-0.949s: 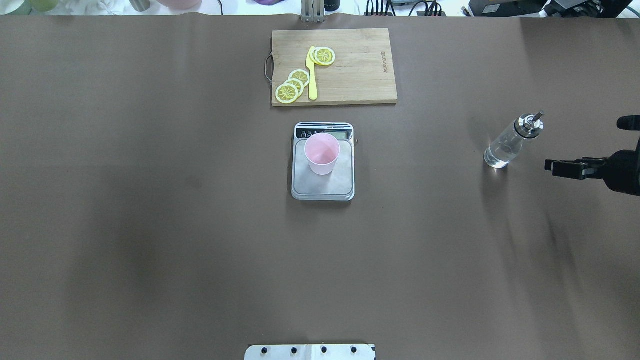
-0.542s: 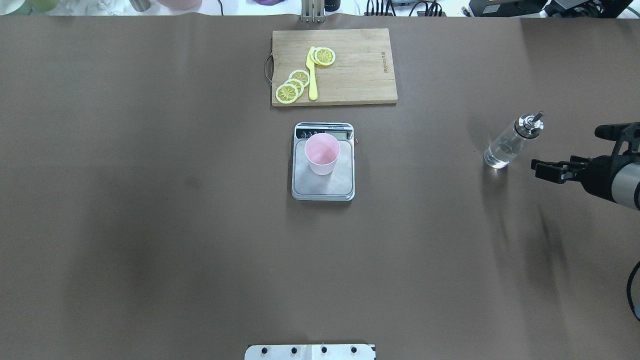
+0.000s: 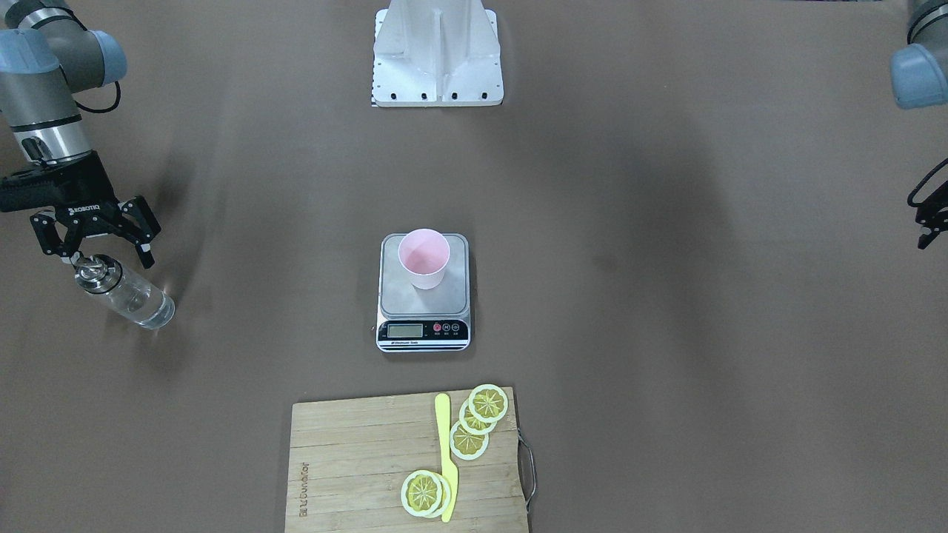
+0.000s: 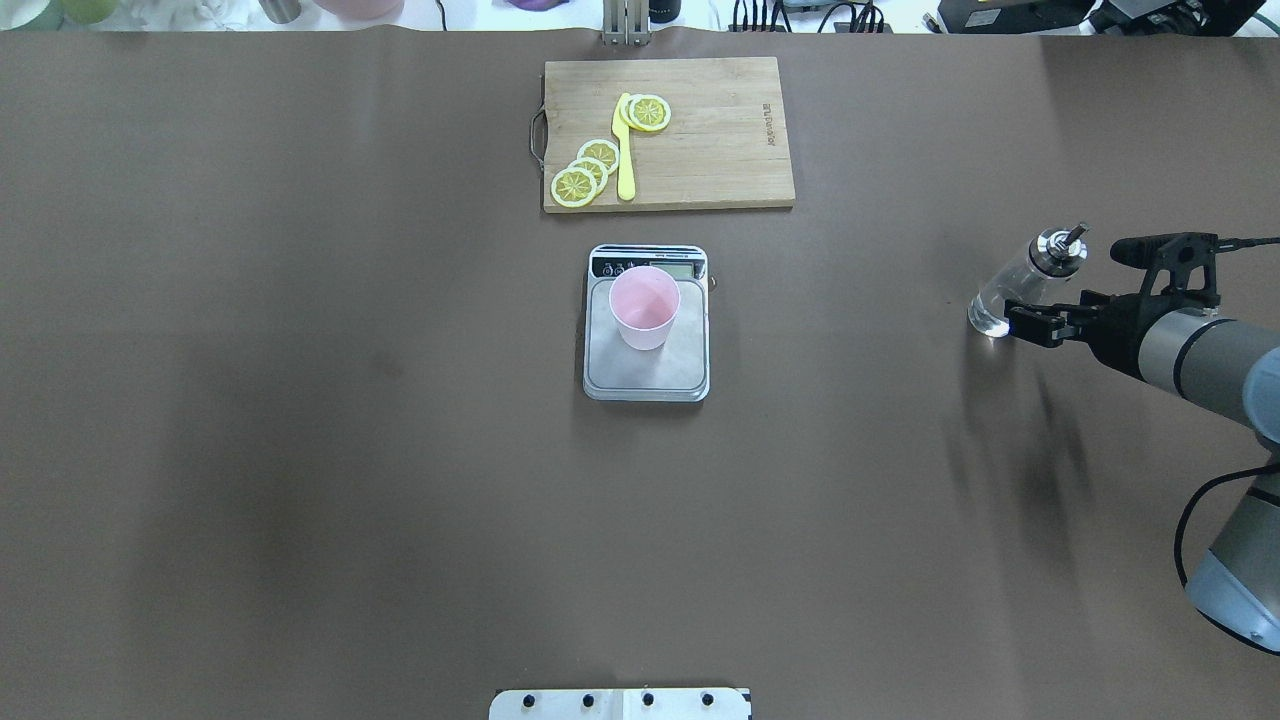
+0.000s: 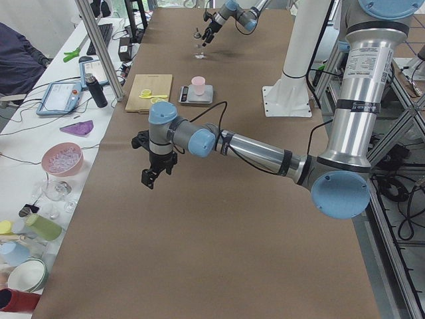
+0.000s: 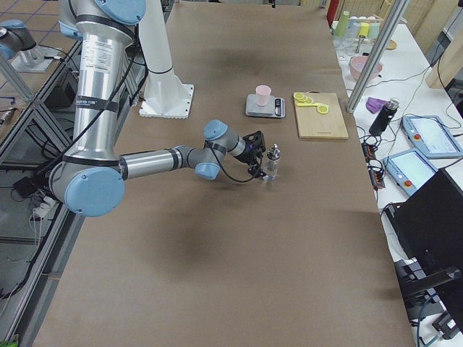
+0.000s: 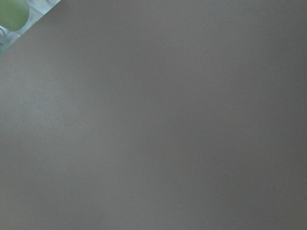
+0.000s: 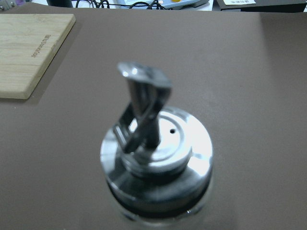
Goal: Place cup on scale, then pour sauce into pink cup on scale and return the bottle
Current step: 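Reach the right gripper to the glass sauce bottle and grasp its neck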
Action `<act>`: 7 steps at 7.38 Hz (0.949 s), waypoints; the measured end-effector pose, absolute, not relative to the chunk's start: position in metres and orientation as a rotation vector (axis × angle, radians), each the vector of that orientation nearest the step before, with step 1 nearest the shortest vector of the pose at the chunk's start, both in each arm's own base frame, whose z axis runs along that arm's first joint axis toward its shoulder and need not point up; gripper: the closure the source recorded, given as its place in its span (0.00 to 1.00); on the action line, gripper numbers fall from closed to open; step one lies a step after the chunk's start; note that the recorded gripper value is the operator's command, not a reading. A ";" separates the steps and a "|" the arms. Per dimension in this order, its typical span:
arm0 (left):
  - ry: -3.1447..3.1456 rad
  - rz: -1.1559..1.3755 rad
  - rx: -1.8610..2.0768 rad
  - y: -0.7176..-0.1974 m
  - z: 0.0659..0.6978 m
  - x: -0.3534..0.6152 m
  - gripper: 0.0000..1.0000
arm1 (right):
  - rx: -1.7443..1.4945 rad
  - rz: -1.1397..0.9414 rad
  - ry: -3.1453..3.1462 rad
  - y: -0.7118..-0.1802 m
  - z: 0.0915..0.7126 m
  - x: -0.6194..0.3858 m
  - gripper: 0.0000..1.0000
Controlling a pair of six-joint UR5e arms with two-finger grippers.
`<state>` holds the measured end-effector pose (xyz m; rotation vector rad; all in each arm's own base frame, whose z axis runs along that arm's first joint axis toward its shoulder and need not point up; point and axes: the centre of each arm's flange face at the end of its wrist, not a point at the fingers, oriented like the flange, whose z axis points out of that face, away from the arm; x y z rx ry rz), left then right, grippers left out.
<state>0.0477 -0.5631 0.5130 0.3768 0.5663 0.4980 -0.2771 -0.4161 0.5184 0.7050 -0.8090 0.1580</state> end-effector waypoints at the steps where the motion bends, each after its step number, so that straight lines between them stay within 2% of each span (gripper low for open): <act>1: 0.567 0.497 0.377 -0.563 0.513 0.048 0.01 | 0.713 0.157 -0.800 -0.417 0.521 -0.285 0.00; 7: 0.568 0.495 0.380 -0.564 0.510 0.049 0.01 | 0.769 0.173 -0.747 -0.420 0.540 -0.311 0.00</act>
